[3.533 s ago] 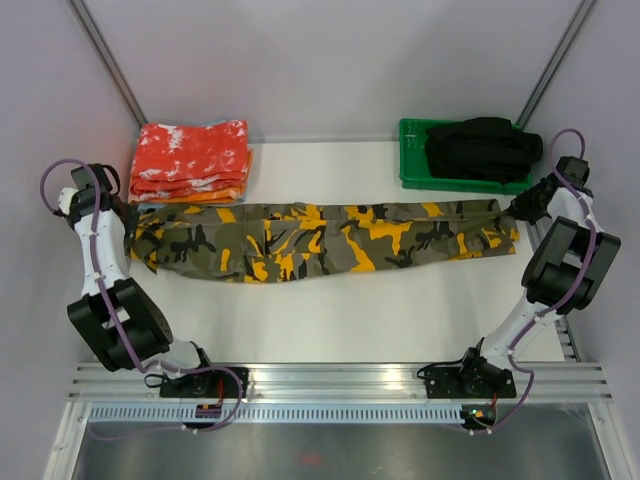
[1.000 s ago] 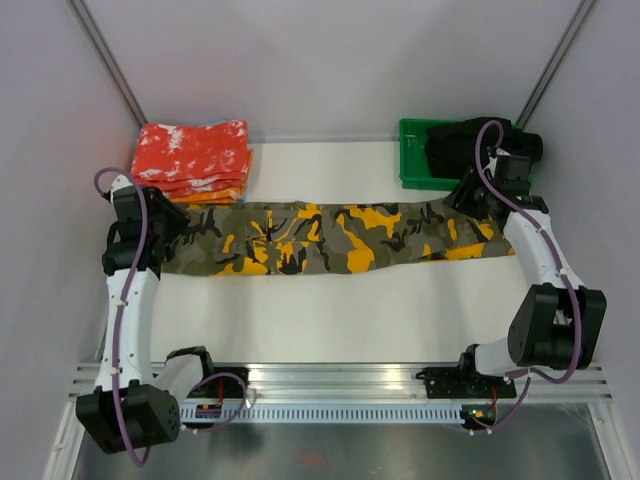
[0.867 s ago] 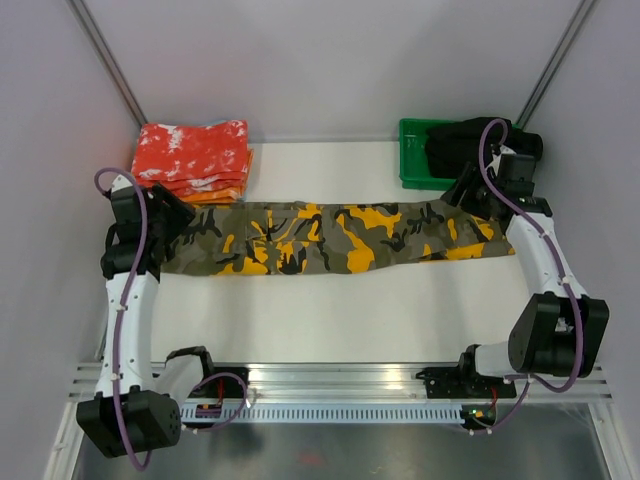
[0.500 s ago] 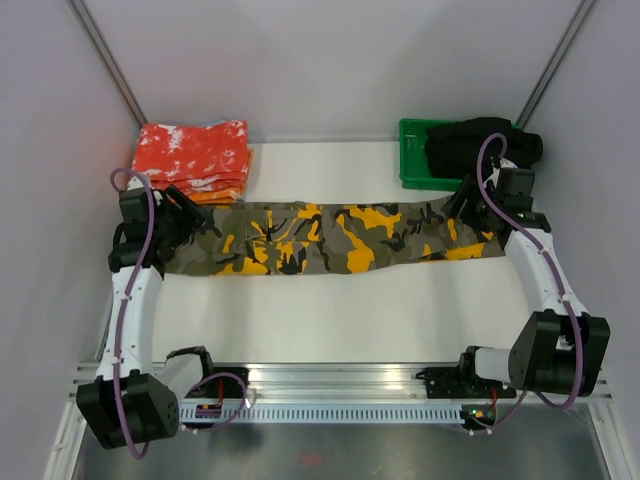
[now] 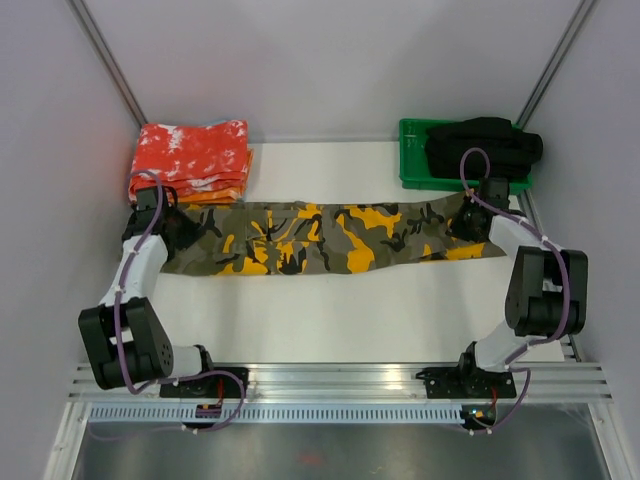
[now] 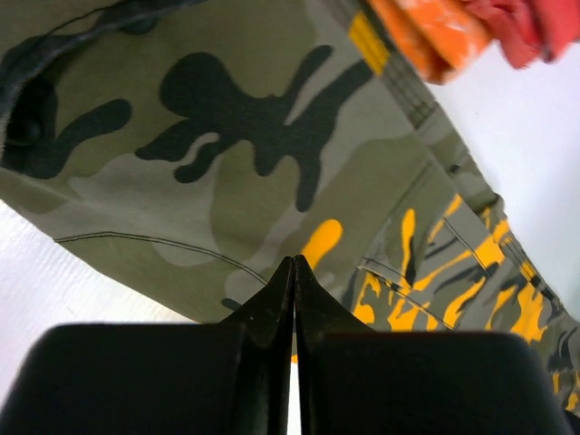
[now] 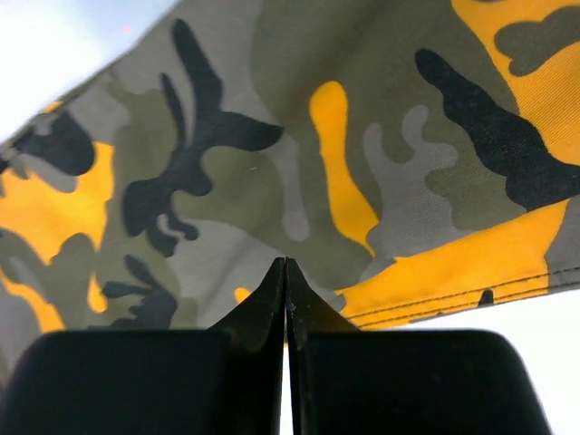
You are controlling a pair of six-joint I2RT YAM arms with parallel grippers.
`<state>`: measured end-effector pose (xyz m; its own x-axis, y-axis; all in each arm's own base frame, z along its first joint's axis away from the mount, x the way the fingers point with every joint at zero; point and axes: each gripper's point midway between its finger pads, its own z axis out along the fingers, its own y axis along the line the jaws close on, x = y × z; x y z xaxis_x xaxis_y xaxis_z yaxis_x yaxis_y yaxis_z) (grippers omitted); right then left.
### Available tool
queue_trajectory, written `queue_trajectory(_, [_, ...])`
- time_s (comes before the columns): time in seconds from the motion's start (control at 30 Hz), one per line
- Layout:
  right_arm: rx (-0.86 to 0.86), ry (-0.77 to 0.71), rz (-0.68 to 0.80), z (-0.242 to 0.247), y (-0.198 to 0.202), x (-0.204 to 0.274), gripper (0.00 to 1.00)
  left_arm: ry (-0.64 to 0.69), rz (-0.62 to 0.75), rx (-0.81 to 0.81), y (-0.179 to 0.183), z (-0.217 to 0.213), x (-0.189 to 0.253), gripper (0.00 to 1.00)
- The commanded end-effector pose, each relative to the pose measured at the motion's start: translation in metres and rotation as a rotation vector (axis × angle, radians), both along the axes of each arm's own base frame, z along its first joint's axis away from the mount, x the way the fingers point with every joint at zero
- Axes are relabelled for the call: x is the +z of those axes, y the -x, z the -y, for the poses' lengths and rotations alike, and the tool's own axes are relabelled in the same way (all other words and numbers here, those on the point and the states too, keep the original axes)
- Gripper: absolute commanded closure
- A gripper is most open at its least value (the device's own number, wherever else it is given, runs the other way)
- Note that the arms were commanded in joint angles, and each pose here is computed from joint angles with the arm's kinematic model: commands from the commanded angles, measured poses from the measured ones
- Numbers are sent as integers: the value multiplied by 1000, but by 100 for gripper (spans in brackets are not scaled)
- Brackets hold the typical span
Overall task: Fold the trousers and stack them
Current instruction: Fold the trousers
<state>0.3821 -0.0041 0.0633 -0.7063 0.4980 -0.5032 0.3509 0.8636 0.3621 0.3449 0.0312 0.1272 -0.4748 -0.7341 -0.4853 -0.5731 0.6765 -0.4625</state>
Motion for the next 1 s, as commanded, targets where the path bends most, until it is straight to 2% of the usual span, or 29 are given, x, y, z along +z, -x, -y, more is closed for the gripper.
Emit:
queue_trajectory(0.0, [-51, 29, 42, 10, -20, 0, 100, 12, 15, 91, -12, -16, 0, 98])
queue_trajectory(0.2, [-86, 15, -59, 11, -13, -44, 100, 82, -50, 153, -15, -22, -35, 98])
queue_trajectory(0.5, [-108, 4, -107, 10, 2, -59, 100, 173, -141, 202, -17, -16, -88, 98])
queue_trajectory(0.8, [-167, 19, -154, 20, 29, -59, 100, 146, -288, 308, 31, -18, -114, 98])
queue_trajectory(0.97, [-241, 4, -140, 37, 46, -48, 100, 127, -271, 370, 51, -21, -108, 98])
